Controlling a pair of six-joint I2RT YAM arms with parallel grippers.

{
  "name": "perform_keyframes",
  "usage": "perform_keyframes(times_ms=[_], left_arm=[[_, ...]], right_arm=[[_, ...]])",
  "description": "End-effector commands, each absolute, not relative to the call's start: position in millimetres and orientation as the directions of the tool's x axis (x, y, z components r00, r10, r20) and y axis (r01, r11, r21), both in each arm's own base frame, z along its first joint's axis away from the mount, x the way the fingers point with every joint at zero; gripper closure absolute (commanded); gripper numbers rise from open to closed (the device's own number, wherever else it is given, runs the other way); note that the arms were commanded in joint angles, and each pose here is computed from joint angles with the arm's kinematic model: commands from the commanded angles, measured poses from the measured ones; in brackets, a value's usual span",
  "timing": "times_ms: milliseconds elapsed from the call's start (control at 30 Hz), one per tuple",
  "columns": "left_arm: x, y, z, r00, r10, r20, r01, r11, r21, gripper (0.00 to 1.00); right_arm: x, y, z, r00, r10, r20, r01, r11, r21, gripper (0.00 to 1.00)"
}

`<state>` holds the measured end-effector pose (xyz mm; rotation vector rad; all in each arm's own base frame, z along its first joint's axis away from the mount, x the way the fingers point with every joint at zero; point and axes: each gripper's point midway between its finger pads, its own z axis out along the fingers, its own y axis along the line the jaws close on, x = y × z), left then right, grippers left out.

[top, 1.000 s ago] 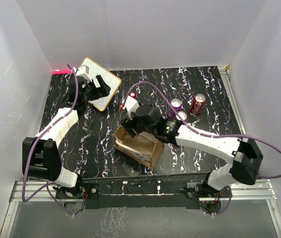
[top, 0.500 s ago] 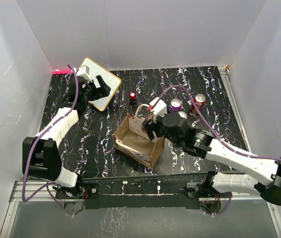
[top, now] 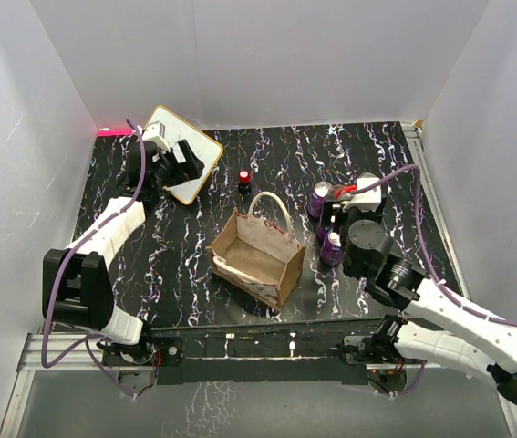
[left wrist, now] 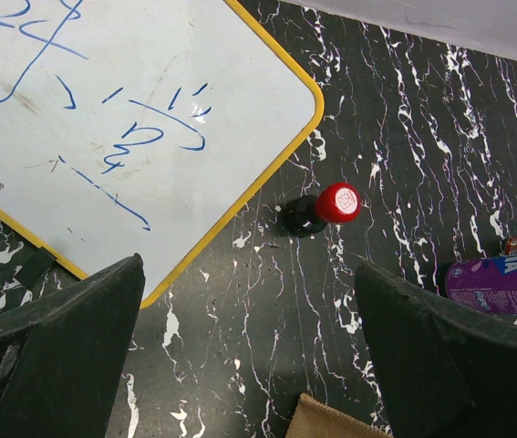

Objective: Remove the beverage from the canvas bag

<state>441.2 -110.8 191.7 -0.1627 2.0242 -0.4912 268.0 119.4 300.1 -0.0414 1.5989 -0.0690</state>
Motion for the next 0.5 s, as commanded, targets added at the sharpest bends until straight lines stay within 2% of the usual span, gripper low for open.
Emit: perform_keyframes(times_ms=[0,300,467], left_arm=[[446.7,-114.0,217.4,-0.444,-0.325,-0.835,0.124,0.9,-0.417,0.03],[444.5,-110.7,228.0,-0.419,-0.318,-0.85,0.127,0.907,-0.402,0.03],[444.1,-111.2,230.1,-0.416,-0.32,-0.851,0.13,0.905,-0.404,0.03]], right_arm=[[281.8,64.6,313.8,0.062,0.057,-0.996,0.266,0.961,0.072,0.92],[335.1,16.8,235.9,-0.161,0.139,-0.977,0.408,0.911,0.063,0.92],[357.3,9.9,207.4,-0.224,0.234,-0.946,0.461,0.881,0.108,0.92]])
